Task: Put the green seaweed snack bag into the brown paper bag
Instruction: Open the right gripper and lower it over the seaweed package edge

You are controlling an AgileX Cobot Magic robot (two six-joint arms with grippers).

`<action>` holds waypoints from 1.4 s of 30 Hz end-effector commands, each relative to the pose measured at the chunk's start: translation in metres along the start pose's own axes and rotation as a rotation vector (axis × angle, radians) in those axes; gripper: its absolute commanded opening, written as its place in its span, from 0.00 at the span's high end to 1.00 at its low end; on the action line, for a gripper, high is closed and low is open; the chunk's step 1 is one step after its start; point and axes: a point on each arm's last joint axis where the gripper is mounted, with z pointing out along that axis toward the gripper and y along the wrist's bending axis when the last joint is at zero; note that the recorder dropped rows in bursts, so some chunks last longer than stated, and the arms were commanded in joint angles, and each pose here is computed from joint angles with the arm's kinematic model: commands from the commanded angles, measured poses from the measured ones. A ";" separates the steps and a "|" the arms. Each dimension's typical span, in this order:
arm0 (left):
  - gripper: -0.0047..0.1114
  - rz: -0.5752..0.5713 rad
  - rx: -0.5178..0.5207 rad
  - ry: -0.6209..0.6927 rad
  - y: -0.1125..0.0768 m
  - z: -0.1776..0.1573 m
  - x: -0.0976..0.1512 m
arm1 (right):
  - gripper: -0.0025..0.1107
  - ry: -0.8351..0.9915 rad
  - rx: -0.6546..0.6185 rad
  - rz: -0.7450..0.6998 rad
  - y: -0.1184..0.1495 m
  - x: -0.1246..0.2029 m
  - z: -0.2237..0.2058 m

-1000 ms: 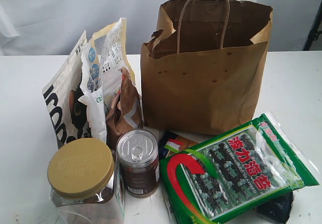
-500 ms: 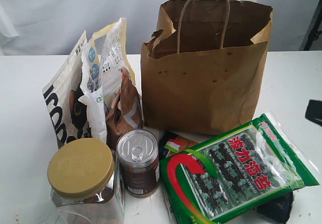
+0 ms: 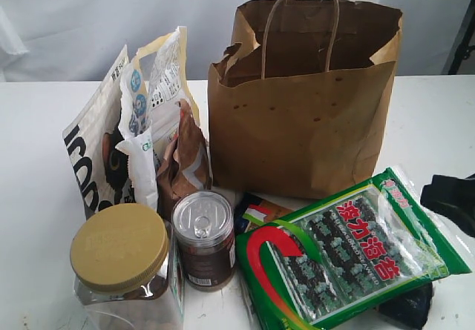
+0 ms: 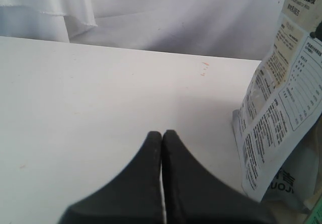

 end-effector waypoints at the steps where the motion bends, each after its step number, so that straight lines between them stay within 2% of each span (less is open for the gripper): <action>1: 0.96 0.002 0.005 -0.009 0.000 0.000 0.001 | 0.98 0.061 -0.006 0.042 -0.001 0.003 0.007; 6: 0.96 0.002 0.005 -0.009 0.000 0.000 0.001 | 0.98 0.114 0.023 0.182 -0.012 0.003 0.020; 10: 0.96 0.002 0.005 -0.009 0.000 0.000 0.001 | 0.98 0.107 0.047 0.214 -0.024 -0.009 0.025; 18: 0.96 0.002 0.005 -0.009 0.000 0.000 0.001 | 0.96 0.194 -0.060 0.239 -0.026 -0.048 0.016; 22: 0.96 0.002 0.005 -0.009 0.000 0.000 0.001 | 0.86 0.254 -0.074 0.276 -0.039 -0.053 0.020; 27: 0.96 0.002 0.005 -0.009 0.000 0.000 0.001 | 0.64 0.372 -0.125 0.335 -0.058 -0.047 0.031; 31: 0.96 0.002 0.005 -0.009 0.000 0.000 0.001 | 0.45 0.339 -0.137 0.339 -0.070 -0.053 0.029; 33: 0.96 0.002 0.005 -0.009 0.000 0.000 0.001 | 0.39 0.331 -0.135 0.345 -0.081 -0.061 0.029; 37: 0.96 0.002 0.005 -0.009 0.000 0.000 0.001 | 0.38 0.370 -0.172 0.282 -0.097 -0.073 0.041; 40: 0.96 0.002 0.005 -0.009 0.000 0.000 0.001 | 0.38 0.386 -0.119 0.244 -0.117 -0.073 0.058; 42: 0.96 0.002 0.005 -0.009 0.000 0.000 0.001 | 0.38 0.411 -0.131 0.234 -0.126 -0.073 0.070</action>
